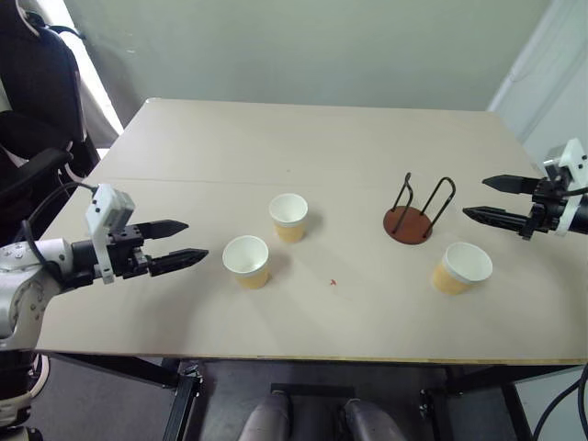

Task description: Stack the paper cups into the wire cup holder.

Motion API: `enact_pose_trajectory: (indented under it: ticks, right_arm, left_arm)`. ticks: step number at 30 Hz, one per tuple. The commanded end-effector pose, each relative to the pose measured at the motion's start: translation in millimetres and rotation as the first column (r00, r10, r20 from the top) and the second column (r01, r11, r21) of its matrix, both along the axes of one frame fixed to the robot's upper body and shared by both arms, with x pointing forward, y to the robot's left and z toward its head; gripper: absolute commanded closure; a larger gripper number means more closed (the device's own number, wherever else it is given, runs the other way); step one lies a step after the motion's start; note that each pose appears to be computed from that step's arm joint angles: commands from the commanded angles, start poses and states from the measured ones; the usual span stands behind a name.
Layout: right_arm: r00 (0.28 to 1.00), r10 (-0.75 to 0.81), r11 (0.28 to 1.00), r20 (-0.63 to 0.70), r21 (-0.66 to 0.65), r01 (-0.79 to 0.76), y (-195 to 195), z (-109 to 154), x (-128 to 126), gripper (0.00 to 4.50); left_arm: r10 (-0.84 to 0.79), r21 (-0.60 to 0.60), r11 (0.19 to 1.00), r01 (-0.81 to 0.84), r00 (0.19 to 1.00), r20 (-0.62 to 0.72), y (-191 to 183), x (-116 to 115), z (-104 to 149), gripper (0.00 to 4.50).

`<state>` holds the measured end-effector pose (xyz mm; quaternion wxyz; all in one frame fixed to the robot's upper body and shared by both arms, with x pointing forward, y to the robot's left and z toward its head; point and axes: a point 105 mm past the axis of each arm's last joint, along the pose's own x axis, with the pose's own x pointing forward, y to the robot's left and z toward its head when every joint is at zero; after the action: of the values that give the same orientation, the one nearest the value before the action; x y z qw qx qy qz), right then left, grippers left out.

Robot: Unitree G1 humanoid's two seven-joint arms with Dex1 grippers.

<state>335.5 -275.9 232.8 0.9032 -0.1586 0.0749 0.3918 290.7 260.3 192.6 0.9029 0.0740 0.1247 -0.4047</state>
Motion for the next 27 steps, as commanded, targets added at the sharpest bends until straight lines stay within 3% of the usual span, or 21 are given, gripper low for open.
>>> enact_pose_trajectory:
  ticks: [1, 12, 17, 27]
  right_arm:
    - [0.998, 0.019, 1.000, 0.053, -0.016, -0.018, 2, 15, -1, 0.00]
    - [0.999, 0.034, 0.999, 0.035, 0.024, -0.035, 11, 19, 6, 0.00]
    - [0.993, 0.082, 0.993, 0.080, 0.073, -0.088, 30, 38, 7, 0.00]
    - [0.998, 0.028, 0.998, 0.055, -0.064, -0.024, 99, 20, 24, 0.00]
  left_arm:
    - [0.011, 0.021, 1.000, -0.012, 0.998, 0.060, 3, -1, 14, 0.04]
    - [0.011, 0.049, 0.999, -0.015, 0.995, 0.096, 1, -4, 23, 0.04]
    - [0.010, 0.050, 0.999, -0.015, 0.995, 0.100, 0, -6, 23, 0.04]
    - [0.009, 0.048, 0.999, -0.014, 0.994, 0.107, -2, -5, 23, 0.04]
